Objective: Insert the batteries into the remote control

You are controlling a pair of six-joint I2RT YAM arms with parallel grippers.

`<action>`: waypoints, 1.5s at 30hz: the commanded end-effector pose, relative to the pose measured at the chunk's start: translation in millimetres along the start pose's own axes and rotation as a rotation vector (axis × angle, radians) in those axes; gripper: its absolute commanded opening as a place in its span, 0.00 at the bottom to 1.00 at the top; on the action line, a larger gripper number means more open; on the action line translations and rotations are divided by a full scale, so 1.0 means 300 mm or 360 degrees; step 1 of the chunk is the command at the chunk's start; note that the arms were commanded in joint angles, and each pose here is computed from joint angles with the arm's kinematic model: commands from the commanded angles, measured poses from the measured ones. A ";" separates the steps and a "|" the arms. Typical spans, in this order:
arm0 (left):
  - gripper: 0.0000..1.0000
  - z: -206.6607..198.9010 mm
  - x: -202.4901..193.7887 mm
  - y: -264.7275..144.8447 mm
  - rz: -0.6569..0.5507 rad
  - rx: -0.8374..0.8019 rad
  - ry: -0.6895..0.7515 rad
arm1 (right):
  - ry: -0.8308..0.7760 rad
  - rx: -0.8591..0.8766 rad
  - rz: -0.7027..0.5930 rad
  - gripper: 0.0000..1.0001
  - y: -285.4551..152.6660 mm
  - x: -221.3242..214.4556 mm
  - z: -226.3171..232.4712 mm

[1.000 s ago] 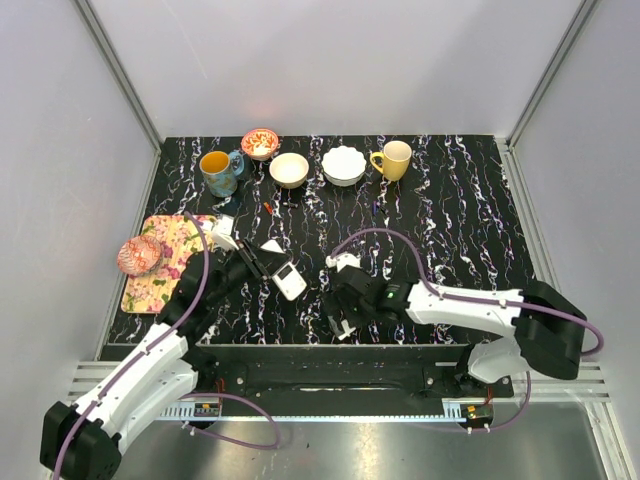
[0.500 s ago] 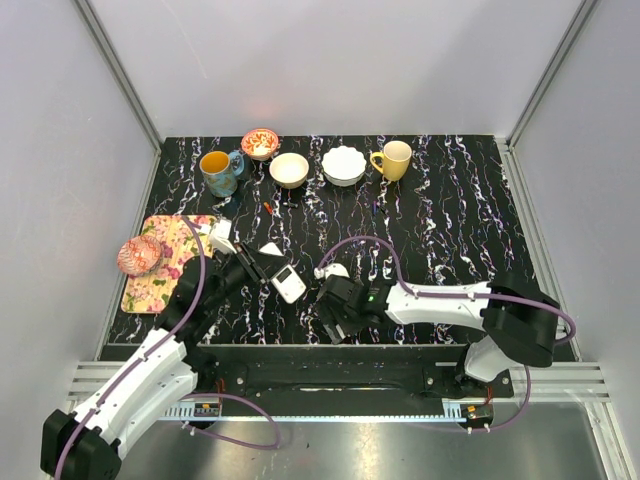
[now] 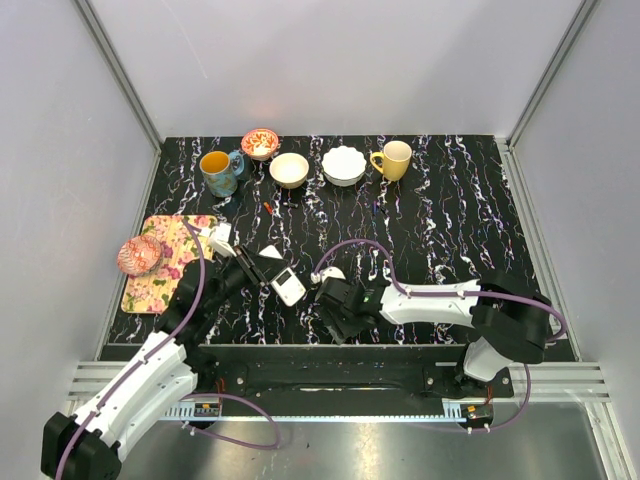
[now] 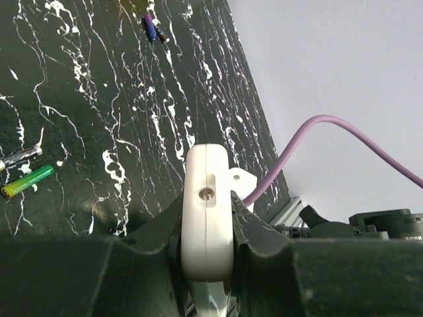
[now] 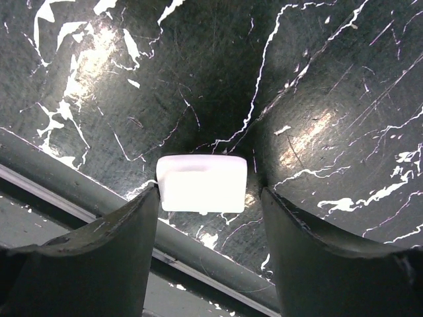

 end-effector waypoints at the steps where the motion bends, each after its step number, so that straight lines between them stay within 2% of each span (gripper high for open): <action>1: 0.00 -0.039 0.031 -0.008 -0.0071 -0.0102 0.0015 | -0.0036 0.0033 -0.0017 0.67 0.001 0.022 0.029; 9: 0.00 -0.046 0.037 -0.013 -0.0080 -0.0112 0.0012 | 0.0000 0.0015 -0.0026 0.51 0.008 0.022 0.025; 15: 0.00 -0.041 0.035 -0.017 -0.0078 -0.0095 0.0015 | 0.0157 -0.0053 -0.0103 0.40 -0.010 0.051 -0.024; 20: 0.00 -0.042 0.036 -0.016 -0.0077 -0.0099 0.0011 | 0.0495 -0.0119 -0.0191 0.32 -0.026 0.127 -0.164; 26: 0.00 -0.040 0.036 -0.014 -0.0084 -0.0099 0.0002 | 0.0913 -0.0190 -0.0388 0.29 -0.055 0.255 -0.317; 27: 0.00 -0.039 0.034 -0.013 -0.0082 -0.0097 0.0001 | 0.1060 -0.0205 -0.0422 0.26 -0.059 0.290 -0.358; 29: 0.00 -0.040 0.036 -0.014 -0.0087 -0.0099 0.0000 | 0.1197 -0.0222 -0.0415 0.25 -0.040 0.315 -0.390; 30: 0.00 -0.039 0.039 -0.016 -0.0096 -0.0097 0.0001 | 0.1341 -0.0222 -0.0445 0.23 -0.043 0.346 -0.413; 32: 0.00 -0.039 0.039 -0.018 -0.0101 -0.0096 -0.0003 | 0.1490 -0.0238 -0.0436 0.08 -0.019 0.362 -0.430; 34: 0.00 -0.042 0.040 -0.019 -0.0107 -0.0100 -0.0011 | 0.1688 -0.0218 -0.0447 0.00 -0.006 0.393 -0.428; 38: 0.00 -0.053 0.049 -0.022 -0.0126 -0.0117 -0.0010 | 0.1936 -0.0220 -0.0505 0.00 -0.012 0.435 -0.429; 40: 0.00 -0.061 0.052 -0.022 -0.0129 -0.0124 -0.0010 | 0.2123 -0.0315 -0.0539 0.00 -0.010 0.421 -0.458; 43: 0.00 -0.064 0.050 -0.022 -0.0134 -0.0125 -0.0013 | 0.2334 -0.0536 -0.0562 0.00 -0.008 0.378 -0.507; 45: 0.00 -0.062 0.045 -0.022 -0.0135 -0.0127 -0.0017 | 0.2439 -0.0774 -0.0545 0.09 -0.028 0.350 -0.546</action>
Point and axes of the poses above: each gripper's point midway between its finger pads, its own y axis out along the fingers, its own z axis along the line the jaws close on, x = y × z, the point moved 3 cm from there along -y, back along the fingers, and after that the axes turned 6 degrees about y, right-handed, at the moved point
